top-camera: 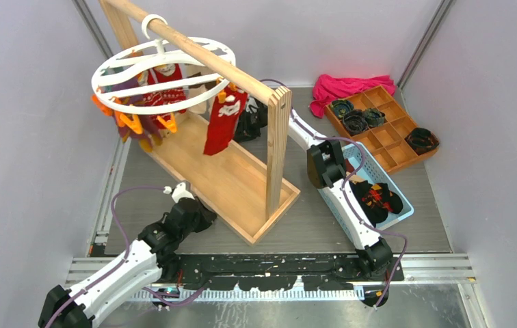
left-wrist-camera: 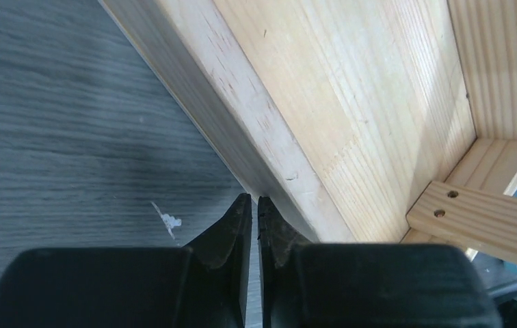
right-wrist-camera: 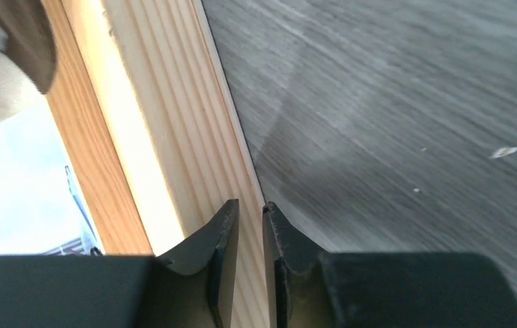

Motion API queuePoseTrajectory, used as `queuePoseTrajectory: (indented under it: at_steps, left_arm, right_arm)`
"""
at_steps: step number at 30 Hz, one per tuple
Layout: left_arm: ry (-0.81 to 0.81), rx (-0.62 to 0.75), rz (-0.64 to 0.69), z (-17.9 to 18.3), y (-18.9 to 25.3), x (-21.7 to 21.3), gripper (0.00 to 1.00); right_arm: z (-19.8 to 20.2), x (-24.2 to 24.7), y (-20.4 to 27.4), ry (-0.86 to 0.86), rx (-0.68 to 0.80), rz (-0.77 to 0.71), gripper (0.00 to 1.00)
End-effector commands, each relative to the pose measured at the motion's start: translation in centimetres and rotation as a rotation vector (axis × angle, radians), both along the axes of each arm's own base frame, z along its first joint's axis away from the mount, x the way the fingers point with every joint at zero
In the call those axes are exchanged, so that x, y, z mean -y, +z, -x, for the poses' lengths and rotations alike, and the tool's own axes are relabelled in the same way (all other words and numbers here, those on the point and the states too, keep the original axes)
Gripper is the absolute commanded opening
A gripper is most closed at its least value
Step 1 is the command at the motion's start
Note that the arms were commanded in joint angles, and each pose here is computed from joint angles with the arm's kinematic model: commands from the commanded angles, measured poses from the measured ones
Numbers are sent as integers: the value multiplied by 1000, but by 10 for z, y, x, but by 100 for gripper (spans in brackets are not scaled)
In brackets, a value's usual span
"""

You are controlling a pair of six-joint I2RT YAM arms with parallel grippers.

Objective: Clip the socks to the hanger
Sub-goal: Adjust the clothesline at the center of the board.

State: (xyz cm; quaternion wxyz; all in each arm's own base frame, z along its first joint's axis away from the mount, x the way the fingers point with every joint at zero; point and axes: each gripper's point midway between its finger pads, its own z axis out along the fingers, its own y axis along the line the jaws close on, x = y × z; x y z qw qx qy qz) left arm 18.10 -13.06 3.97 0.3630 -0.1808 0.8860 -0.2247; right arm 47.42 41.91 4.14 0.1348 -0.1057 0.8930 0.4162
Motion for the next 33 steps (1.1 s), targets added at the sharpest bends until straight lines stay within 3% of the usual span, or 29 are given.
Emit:
queuePoseTrajectory:
  at_steps: [1,5,8,18,23,33]
  left_arm:
    - [-32,-45,94,8,-1,16,10]
    - [-74,-79,117,13,-4,25,9]
    - [-115,-98,142,15,-6,35,9]
    - [-105,-27,230,-19,2,65,8]
    - [-48,31,197,-50,7,70,8]
    - [-82,60,210,-99,7,112,7]
  right_arm:
    - [-16,16,91,12,128,-103,27]
    - [-37,78,129,-50,252,-32,34]
    - [-29,120,158,-49,331,15,37]
    - [59,215,206,29,384,56,41]
    - [109,269,235,20,490,119,45]
    - [177,304,267,-71,643,141,55]
